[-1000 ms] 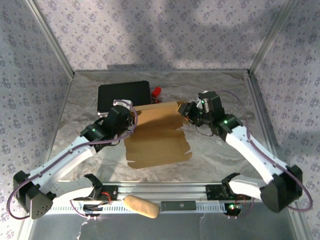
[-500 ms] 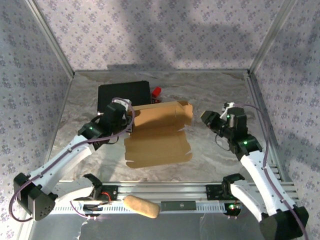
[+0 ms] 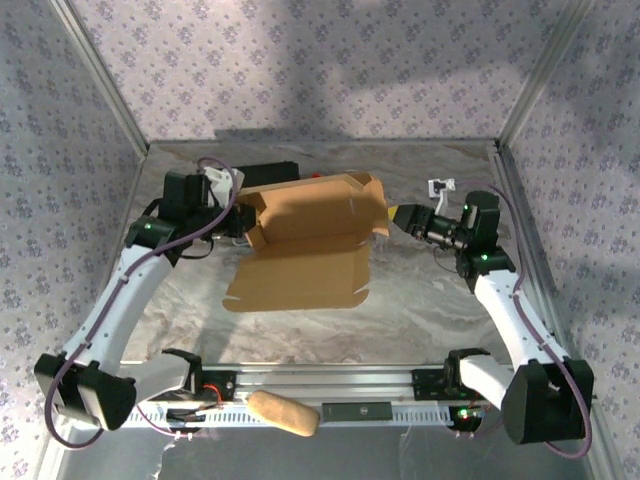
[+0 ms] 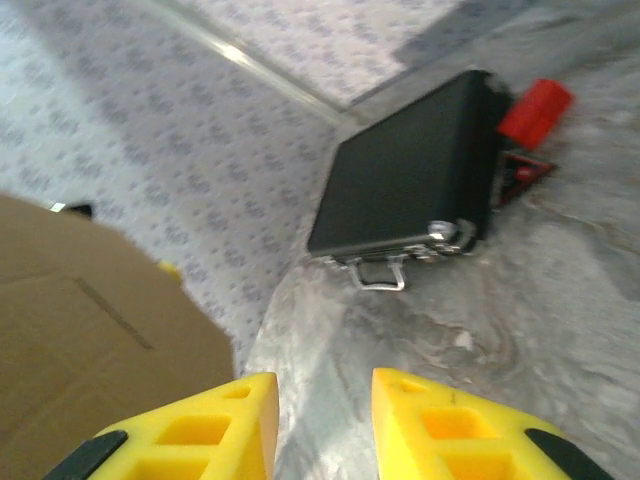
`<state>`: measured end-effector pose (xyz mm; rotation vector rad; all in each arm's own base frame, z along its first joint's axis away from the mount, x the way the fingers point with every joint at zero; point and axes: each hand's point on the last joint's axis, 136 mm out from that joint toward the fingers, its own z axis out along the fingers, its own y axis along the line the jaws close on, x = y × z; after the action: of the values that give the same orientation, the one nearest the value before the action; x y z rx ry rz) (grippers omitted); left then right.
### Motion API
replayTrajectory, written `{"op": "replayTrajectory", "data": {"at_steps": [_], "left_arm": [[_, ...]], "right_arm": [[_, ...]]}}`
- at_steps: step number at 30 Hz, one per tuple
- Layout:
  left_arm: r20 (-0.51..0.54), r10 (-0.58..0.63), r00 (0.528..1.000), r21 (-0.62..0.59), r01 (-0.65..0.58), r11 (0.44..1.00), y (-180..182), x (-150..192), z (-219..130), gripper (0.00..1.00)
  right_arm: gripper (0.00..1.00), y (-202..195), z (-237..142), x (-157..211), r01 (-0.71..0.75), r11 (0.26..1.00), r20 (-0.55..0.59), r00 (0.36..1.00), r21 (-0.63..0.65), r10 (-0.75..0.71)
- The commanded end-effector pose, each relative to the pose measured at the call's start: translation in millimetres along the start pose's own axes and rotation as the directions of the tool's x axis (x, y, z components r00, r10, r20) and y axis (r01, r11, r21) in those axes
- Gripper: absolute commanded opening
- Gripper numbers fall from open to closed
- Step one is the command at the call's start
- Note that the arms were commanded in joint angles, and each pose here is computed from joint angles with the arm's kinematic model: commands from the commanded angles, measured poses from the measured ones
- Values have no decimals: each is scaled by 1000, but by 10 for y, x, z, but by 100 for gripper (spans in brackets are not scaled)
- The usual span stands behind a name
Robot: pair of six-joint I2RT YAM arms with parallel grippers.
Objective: Fold the paper box
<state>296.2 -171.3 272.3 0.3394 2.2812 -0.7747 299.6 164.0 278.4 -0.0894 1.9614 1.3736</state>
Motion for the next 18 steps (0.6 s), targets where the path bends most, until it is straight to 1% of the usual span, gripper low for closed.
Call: {"op": "replayTrajectory", "data": {"at_steps": [1, 3, 8, 14, 18], "left_arm": [[-50, 50, 998, 88, -45, 995, -172, 26, -49, 0], [-51, 58, 997, 86, -53, 995, -169, 18, -55, 0], [-46, 50, 998, 54, -47, 997, -115, -6, -52, 0], [-45, 49, 998, 35, -47, 998, -79, 0, -47, 0], [-44, 46, 998, 28, -45, 999, -69, 2, -49, 0]], "right_arm": [[32, 609, -66, -89, 222, 962, -3, 974, -156, -226], [32, 687, -60, -82, 249, 952, -14, 967, -181, -255], [31, 815, -18, -25, 262, 937, -58, 958, -230, -282], [32, 939, -39, 120, 291, 923, -83, 944, -250, -320], [32, 901, -6, 178, 293, 925, -102, 940, -242, -324]]}}
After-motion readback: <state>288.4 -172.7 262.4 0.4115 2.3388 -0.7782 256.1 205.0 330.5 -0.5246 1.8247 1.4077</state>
